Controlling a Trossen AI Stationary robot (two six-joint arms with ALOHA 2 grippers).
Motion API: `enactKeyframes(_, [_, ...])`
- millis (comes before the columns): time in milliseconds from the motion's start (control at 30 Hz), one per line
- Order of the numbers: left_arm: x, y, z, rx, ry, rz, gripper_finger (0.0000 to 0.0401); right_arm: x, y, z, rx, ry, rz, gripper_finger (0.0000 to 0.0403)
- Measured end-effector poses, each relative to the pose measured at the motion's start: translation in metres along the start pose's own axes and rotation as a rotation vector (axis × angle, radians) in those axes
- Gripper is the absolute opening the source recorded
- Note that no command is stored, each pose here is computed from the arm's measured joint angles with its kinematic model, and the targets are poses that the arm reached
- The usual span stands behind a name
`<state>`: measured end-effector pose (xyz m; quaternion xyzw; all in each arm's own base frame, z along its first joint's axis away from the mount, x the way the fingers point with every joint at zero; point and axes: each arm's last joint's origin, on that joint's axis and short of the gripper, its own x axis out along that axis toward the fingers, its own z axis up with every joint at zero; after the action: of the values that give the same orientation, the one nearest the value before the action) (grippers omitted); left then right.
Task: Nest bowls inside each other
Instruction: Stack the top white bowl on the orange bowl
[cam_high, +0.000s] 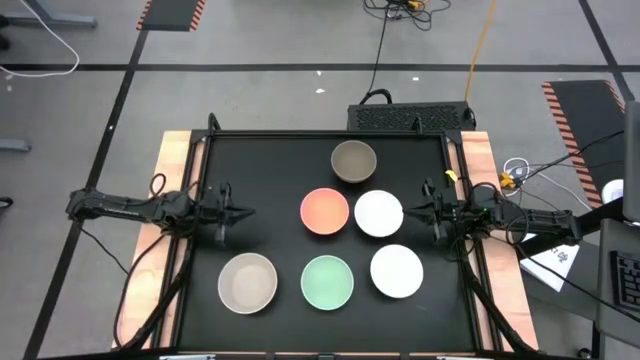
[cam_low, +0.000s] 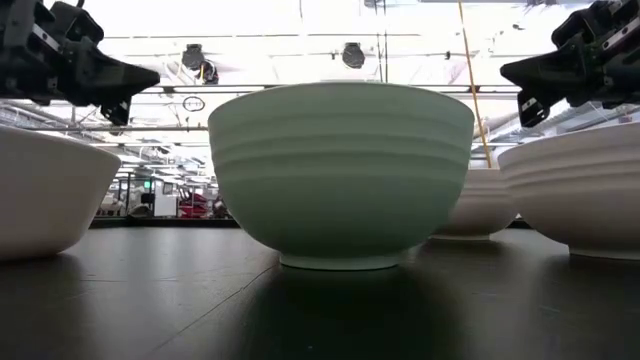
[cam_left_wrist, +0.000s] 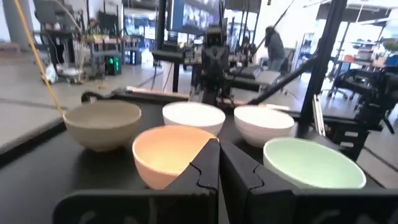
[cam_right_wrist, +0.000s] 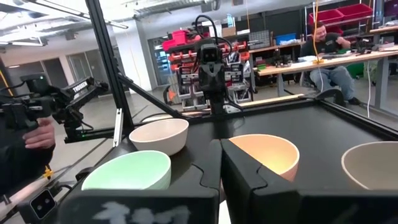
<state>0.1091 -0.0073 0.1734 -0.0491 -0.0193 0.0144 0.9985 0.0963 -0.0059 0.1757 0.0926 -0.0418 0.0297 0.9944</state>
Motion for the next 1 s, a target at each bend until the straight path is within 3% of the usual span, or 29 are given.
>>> enactKeyframes(433, [0.000, 0.001, 0.001, 0.104, -0.010, 0.029, 0.0010, -0.001, 0.003, 0.013, -0.005, -0.132, 0.027, 0.0000])
enactKeyframes(600, [-0.001, 0.000, 0.017, 0.220, -0.171, 0.041, 0.0010, -0.002, 0.004, 0.020, -0.034, -0.206, 0.040, 0.0000])
enactKeyframes(1000, [-0.010, -0.001, 0.043, 0.251, -0.448, 0.084, 0.0010, -0.005, 0.007, 0.032, -0.132, -0.330, 0.040, 0.0000])
